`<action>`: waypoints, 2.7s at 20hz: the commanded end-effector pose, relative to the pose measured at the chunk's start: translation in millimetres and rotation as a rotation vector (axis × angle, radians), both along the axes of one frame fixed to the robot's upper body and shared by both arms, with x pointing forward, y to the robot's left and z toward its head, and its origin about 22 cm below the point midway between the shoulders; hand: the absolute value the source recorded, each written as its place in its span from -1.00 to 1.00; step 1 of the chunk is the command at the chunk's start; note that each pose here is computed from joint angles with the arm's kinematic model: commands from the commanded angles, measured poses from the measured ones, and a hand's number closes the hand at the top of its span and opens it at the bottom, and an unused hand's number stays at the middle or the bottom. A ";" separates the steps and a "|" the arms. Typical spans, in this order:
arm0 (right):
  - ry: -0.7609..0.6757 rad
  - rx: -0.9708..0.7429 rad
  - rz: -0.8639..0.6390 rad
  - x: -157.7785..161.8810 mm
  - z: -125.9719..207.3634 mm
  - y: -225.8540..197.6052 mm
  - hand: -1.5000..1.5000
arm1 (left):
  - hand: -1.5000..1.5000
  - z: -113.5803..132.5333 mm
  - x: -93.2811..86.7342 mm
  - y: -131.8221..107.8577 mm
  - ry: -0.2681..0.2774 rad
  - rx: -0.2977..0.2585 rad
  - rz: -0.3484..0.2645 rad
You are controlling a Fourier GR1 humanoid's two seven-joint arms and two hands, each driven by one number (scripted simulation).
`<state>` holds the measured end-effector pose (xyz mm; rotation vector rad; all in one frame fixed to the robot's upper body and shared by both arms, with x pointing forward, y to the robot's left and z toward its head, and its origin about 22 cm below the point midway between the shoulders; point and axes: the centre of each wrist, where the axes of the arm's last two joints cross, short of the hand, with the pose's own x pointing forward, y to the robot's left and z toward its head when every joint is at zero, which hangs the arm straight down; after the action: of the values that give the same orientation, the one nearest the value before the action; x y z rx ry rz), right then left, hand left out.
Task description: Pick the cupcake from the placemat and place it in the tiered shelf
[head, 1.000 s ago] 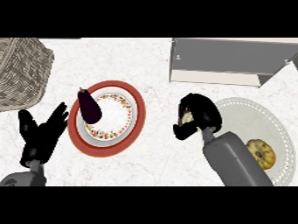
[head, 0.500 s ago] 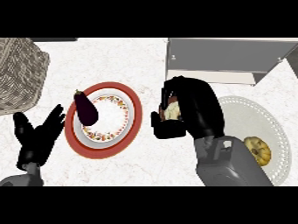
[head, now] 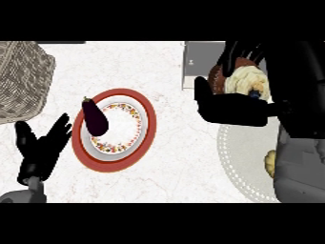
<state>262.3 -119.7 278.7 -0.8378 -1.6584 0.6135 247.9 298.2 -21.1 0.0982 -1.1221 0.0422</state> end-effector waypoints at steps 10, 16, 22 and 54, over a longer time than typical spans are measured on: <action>-0.007 0.082 -0.165 51.4 106.5 -60.6 1.00 | 0.00 -19.5 -15.9 -11.6 -0.010 -0.012 -0.011; 0.015 0.042 -0.156 100.0 106.3 -78.5 1.00 | 0.00 -6.7 11.6 -15.4 -0.003 -0.004 -0.032; 0.071 -0.021 -0.108 128.1 78.0 -108.5 1.00 | 0.00 -5.9 -0.6 8.5 0.009 0.010 -0.001; 0.029 -0.128 -0.085 203.0 34.3 -137.3 1.00 | 0.00 -11.7 3.9 -25.0 0.005 -0.010 -0.024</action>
<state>464.3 -243.0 315.0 -0.9797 -1.5691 0.6550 256.5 290.9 -22.5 0.0857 -1.1473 0.0253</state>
